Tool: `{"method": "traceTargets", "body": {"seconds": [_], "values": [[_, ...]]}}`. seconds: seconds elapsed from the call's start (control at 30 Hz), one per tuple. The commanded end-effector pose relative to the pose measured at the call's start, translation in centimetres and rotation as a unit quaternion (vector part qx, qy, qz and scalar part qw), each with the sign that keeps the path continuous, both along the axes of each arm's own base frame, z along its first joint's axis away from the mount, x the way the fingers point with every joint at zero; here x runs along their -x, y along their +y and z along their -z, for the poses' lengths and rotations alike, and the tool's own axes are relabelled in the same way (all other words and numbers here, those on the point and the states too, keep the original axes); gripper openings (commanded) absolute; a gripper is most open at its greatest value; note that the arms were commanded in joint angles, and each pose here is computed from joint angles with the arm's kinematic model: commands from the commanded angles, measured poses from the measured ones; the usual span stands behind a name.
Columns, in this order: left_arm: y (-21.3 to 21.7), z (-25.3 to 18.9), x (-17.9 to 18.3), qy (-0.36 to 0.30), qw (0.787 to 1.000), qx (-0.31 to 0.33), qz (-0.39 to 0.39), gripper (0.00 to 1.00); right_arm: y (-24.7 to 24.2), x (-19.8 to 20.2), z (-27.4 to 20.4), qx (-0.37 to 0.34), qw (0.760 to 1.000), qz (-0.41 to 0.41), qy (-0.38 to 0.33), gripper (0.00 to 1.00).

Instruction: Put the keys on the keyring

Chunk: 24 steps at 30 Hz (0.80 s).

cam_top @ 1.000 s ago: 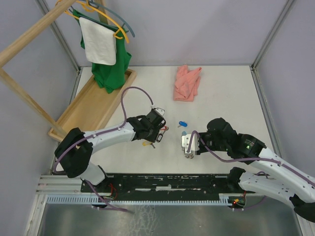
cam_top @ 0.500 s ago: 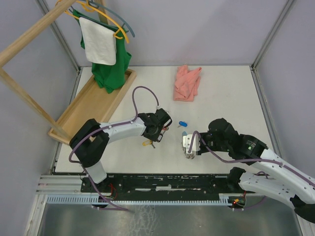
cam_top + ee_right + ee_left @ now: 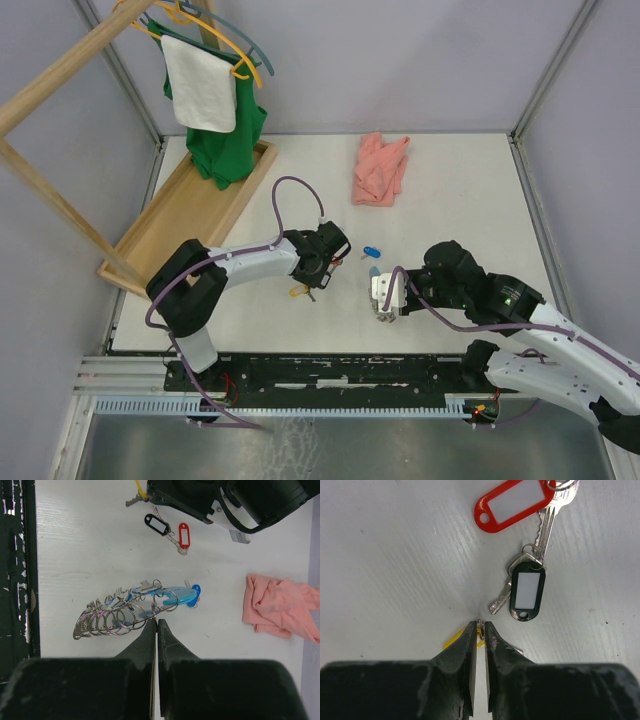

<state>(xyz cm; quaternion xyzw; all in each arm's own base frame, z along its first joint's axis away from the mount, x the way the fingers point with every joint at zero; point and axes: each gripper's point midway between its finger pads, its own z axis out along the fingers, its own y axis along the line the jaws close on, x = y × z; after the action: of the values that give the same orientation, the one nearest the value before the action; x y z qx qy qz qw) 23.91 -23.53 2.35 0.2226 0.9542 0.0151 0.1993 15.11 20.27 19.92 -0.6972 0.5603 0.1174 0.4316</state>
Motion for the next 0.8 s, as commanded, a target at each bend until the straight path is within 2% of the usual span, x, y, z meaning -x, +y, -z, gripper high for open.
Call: {"method": "traceTargets", "body": {"seconds": [0.0,0.2,0.37,0.63,0.77], "values": [[-0.5,-0.7,-0.5,-0.007,1.000,0.002,0.004,0.15,0.8,-0.5,-1.8,-0.034,0.999,0.001,-0.025,0.01],[-0.4,-1.1,-0.4,-0.011,1.000,0.006,0.003,0.03,0.8,-0.4,-1.8,-0.035,0.999,0.001,-0.025,0.01],[-0.1,-2.0,-0.4,-0.030,0.999,0.025,0.002,0.03,0.8,-0.5,-1.9,-0.035,0.999,0.003,-0.027,0.01],[0.0,-5.5,-1.1,-0.116,0.987,0.112,-0.003,0.03,0.8,-0.7,-2.1,-0.037,0.999,0.007,-0.029,0.01],[0.4,-6.3,-0.8,-0.130,0.981,0.145,-0.001,0.03,0.9,-0.7,-2.1,-0.038,0.999,0.008,-0.025,0.01]]}}
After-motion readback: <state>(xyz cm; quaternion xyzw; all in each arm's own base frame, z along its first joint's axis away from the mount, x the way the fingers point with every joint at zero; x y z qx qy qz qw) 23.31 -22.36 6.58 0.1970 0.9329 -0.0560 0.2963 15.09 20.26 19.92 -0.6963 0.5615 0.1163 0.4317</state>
